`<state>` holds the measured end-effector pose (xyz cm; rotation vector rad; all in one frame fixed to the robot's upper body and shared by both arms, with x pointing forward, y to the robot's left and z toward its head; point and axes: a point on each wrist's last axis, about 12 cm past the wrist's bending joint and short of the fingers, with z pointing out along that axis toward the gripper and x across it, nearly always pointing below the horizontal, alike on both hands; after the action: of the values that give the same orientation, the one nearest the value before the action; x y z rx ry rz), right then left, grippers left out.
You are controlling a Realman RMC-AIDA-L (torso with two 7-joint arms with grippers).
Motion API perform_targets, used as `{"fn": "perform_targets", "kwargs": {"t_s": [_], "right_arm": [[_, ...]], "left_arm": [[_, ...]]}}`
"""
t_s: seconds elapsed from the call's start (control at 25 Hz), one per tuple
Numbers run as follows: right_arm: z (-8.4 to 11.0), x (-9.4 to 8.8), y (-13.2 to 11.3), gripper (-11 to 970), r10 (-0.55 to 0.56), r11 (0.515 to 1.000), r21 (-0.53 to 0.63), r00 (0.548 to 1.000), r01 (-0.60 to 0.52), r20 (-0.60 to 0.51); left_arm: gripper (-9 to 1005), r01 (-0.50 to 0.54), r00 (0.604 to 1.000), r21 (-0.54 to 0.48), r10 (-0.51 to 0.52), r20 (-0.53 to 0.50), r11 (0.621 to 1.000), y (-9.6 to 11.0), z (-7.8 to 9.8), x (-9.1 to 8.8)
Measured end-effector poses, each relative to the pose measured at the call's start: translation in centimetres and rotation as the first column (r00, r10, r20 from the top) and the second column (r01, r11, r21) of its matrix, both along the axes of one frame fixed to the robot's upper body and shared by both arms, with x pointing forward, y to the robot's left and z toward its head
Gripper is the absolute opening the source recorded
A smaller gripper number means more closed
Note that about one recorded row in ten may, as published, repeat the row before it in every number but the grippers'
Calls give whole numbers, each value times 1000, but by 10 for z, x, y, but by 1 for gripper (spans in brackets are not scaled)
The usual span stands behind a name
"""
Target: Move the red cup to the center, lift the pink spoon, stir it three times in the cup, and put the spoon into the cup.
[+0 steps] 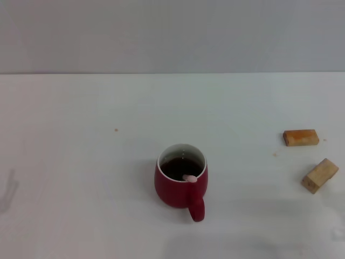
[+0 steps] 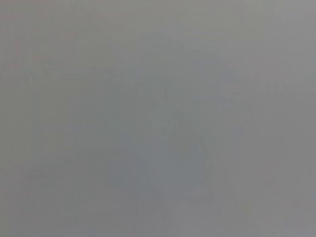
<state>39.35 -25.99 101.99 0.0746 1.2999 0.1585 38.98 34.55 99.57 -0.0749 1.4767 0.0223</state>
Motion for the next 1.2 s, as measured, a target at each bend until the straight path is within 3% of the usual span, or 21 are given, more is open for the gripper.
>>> {"fn": "perform_targets", "kwargs": {"t_s": [1.2], "right_arm": [[-10,0,-12,772,-6,1000,-11,998,5,-55]], "left_arm": [[852,-18,1000,57,16,26,998,1,3,-5]]}}
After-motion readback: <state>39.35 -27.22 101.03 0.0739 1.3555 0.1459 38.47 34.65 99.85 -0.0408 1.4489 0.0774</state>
